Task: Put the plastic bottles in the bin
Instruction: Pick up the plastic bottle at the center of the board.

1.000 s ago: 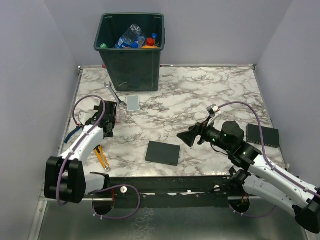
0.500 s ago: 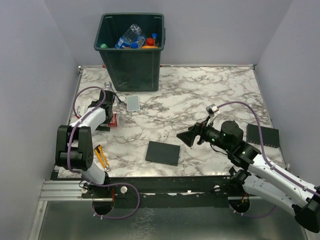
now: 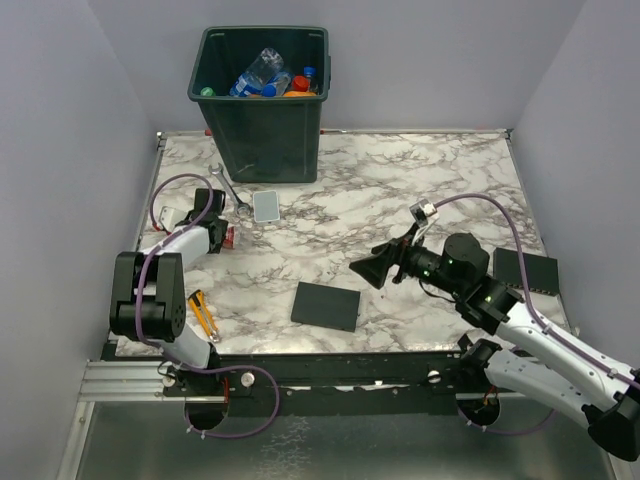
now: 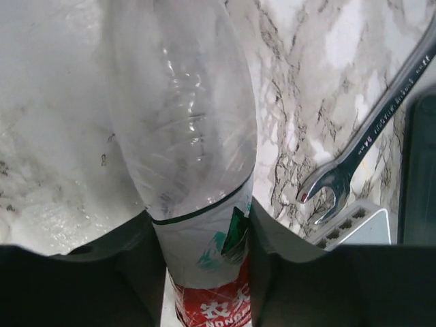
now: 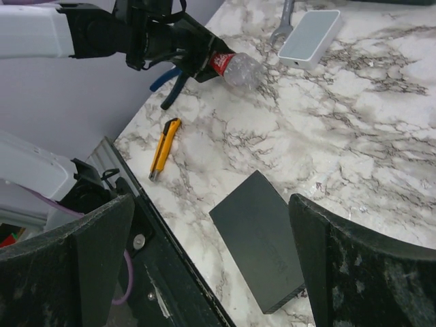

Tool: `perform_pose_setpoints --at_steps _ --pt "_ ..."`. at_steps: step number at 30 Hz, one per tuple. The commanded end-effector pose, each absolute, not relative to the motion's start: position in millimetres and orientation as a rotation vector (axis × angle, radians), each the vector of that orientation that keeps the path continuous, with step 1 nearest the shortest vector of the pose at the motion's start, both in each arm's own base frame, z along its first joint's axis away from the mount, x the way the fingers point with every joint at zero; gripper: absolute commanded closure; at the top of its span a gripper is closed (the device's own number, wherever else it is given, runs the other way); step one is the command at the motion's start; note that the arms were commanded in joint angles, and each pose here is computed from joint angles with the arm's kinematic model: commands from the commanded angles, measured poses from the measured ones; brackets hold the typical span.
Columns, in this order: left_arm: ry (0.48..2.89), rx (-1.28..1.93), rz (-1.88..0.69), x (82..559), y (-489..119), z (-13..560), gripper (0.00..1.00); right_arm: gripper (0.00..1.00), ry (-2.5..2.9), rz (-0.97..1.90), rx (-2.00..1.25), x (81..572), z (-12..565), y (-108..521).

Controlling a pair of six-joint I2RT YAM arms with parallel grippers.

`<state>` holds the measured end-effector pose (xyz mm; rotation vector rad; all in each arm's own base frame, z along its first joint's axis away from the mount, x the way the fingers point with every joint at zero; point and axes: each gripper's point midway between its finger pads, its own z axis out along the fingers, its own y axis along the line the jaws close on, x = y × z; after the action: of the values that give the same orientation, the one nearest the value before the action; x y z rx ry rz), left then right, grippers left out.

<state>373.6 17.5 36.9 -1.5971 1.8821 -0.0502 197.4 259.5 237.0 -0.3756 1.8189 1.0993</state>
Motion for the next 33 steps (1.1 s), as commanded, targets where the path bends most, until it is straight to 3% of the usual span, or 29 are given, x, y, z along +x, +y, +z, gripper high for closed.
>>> perform_pose_setpoints --at_steps 1,4,6,12,17,33 --pt "1.997 -1.441 -0.127 366 7 37 0.68 0.01 1.783 1.133 -0.455 192 256 267" --pt "2.008 -1.328 -0.211 363 -3 64 0.76 0.01 1.777 1.166 -0.5 190 261 276" --pt "1.986 -1.211 -0.307 359 -18 98 0.76 0.01 1.778 1.211 -0.558 187 264 286" --pt "1.799 -0.732 -0.693 335 -70 234 0.7 0.0 1.81 1.346 -0.692 188 260 321" --pt "1.617 -0.368 -0.944 288 -110 324 0.68 0.0 1.733 1.399 -0.758 189 279 348" --pt "1.486 0.041 -1.198 241 -174 389 0.68 0.0 1.63 1.345 -0.816 200 320 426"
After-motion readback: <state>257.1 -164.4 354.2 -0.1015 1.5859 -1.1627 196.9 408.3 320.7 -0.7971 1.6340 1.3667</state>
